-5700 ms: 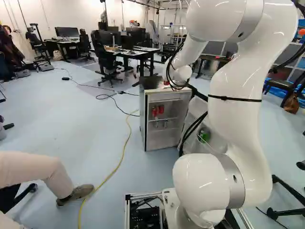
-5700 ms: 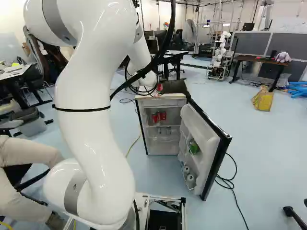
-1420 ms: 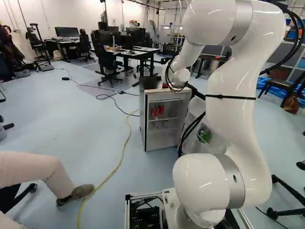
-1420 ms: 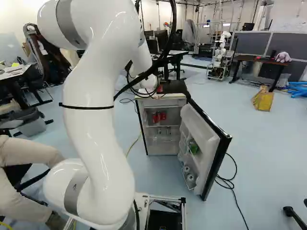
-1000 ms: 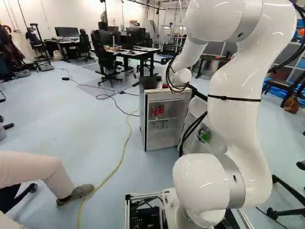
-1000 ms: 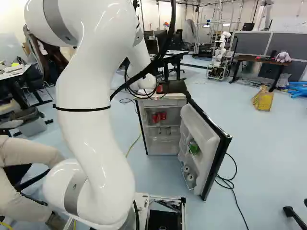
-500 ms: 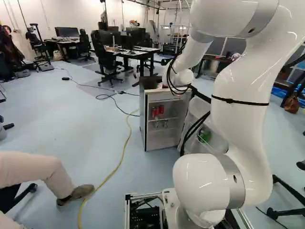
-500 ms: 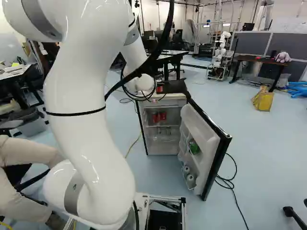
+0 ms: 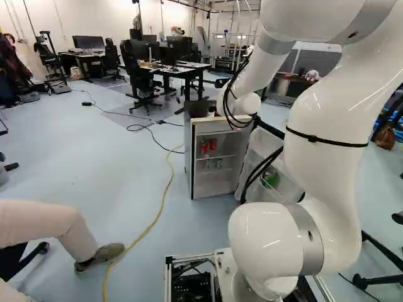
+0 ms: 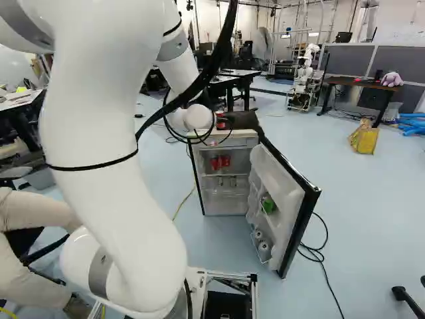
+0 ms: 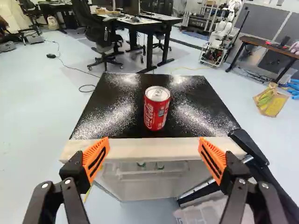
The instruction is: Grab a drink from the fridge
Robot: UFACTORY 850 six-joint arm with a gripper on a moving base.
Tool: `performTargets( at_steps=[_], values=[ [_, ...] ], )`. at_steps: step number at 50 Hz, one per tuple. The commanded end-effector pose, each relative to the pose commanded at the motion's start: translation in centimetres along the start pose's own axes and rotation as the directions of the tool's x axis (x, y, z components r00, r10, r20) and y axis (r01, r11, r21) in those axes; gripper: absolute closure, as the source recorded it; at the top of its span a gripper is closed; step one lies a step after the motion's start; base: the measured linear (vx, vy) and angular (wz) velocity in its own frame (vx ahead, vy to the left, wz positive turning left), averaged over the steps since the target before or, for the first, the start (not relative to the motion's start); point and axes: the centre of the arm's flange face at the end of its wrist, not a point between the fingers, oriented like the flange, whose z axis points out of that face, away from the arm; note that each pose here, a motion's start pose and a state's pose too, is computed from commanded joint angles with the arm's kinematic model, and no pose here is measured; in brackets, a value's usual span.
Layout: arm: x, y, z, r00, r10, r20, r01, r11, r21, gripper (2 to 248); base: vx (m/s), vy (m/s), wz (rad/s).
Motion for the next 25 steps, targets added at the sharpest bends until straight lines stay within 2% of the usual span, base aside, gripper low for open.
performTargets(
  at_steps=[9, 25],
  values=[
    [-0.8, 0.6, -1.4, 1.0, 0.008, 0.025, -0.007, 1.0, -0.014, 3, 0.0, 0.0, 0.0],
    [-1.2, 1.9, -4.8, 0.999, 0.022, 0.038, -0.02, 0.999, -0.048, 3, 0.0, 0.0, 0.0]
  ],
)
